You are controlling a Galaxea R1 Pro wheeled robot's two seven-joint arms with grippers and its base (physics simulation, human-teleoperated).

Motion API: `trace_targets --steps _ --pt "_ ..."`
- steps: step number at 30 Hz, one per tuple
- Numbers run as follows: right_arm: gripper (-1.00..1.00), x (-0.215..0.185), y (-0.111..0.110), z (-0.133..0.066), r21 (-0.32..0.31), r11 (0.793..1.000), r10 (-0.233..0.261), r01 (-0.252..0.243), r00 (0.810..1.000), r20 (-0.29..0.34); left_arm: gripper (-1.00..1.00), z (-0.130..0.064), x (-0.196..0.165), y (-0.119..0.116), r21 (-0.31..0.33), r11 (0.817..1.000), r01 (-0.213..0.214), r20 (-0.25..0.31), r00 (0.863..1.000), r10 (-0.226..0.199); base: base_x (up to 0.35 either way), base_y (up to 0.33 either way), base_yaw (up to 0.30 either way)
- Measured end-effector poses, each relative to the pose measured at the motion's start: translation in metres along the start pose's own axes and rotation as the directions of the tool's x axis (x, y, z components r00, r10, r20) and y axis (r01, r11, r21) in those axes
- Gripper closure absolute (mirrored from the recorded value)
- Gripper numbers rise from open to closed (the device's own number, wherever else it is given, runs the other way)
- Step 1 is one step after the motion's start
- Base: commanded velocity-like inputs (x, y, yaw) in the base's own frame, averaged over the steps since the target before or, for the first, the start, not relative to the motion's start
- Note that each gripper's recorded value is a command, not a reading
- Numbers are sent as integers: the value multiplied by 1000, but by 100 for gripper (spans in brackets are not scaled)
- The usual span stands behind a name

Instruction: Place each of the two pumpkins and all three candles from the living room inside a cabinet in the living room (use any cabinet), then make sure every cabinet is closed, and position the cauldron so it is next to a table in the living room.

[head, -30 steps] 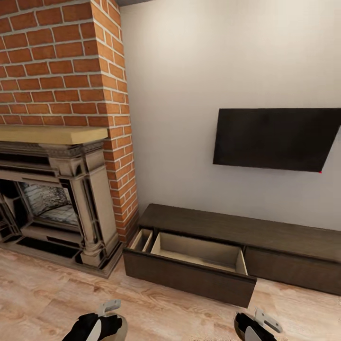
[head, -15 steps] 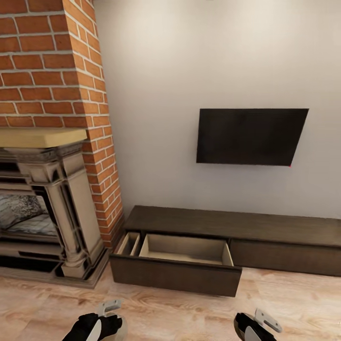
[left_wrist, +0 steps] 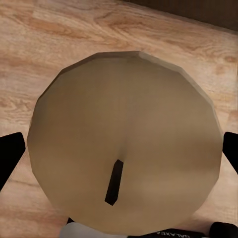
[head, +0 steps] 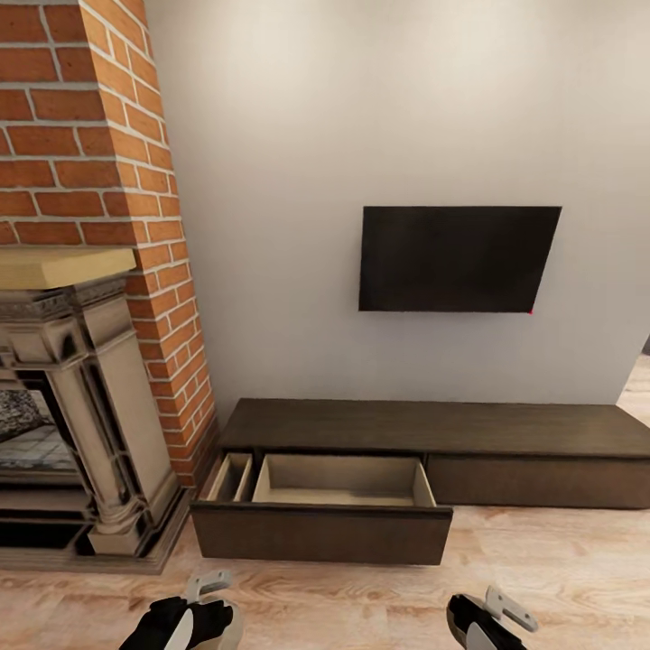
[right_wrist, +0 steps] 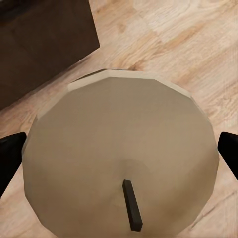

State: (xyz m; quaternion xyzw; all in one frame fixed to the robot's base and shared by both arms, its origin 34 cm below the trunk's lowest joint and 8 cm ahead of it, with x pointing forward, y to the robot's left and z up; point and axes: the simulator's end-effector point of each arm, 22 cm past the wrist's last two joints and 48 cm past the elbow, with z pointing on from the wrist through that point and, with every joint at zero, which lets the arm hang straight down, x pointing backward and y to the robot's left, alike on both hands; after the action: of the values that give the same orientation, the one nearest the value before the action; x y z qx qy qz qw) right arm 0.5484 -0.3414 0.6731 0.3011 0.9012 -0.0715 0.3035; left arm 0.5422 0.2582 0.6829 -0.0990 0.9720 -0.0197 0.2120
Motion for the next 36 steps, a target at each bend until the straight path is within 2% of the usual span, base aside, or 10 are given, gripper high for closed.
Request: trace_targets --steps 5,23,26,28,29,31,33,36 --pt "100 14 -10 2 19 1000 -16 17 1000 -17 100 0 0 0 0 1000 0 0 1000 0 17 13 -1" --pt "100 15 -5 0 12 1000 -17 17 1000 -14 100 -5 -11 -4 15 1000 -1 16 1000 1 0 0 0" --pt "100 24 14 -4 -17 1000 -27 26 999 -45 100 -15 -18 -8 28 1000 -9 -23 1000 10 0 0 0" --pt "100 37 26 -8 -38 998 -62 59 993 -100 100 -24 -19 -11 38 999 -16 -64 998 19 0 0 0" --pt "100 47 42 -14 -72 992 -114 103 980 -161 100 -33 -23 -14 48 999 -22 -89 996 26 0 0 0" --pt "100 47 69 -26 -123 982 -163 140 965 -204 100 -42 -31 -19 59 998 -27 -96 995 33 0 0 0" --pt "100 31 110 -48 -185 968 -207 167 953 -222 100 -62 -53 -34 87 995 -40 -70 997 46 0 0 0" --pt "100 -4 142 -79 -192 957 -256 218 945 -201 100 -96 -89 -65 141 988 -57 8 998 56 0 0 0"
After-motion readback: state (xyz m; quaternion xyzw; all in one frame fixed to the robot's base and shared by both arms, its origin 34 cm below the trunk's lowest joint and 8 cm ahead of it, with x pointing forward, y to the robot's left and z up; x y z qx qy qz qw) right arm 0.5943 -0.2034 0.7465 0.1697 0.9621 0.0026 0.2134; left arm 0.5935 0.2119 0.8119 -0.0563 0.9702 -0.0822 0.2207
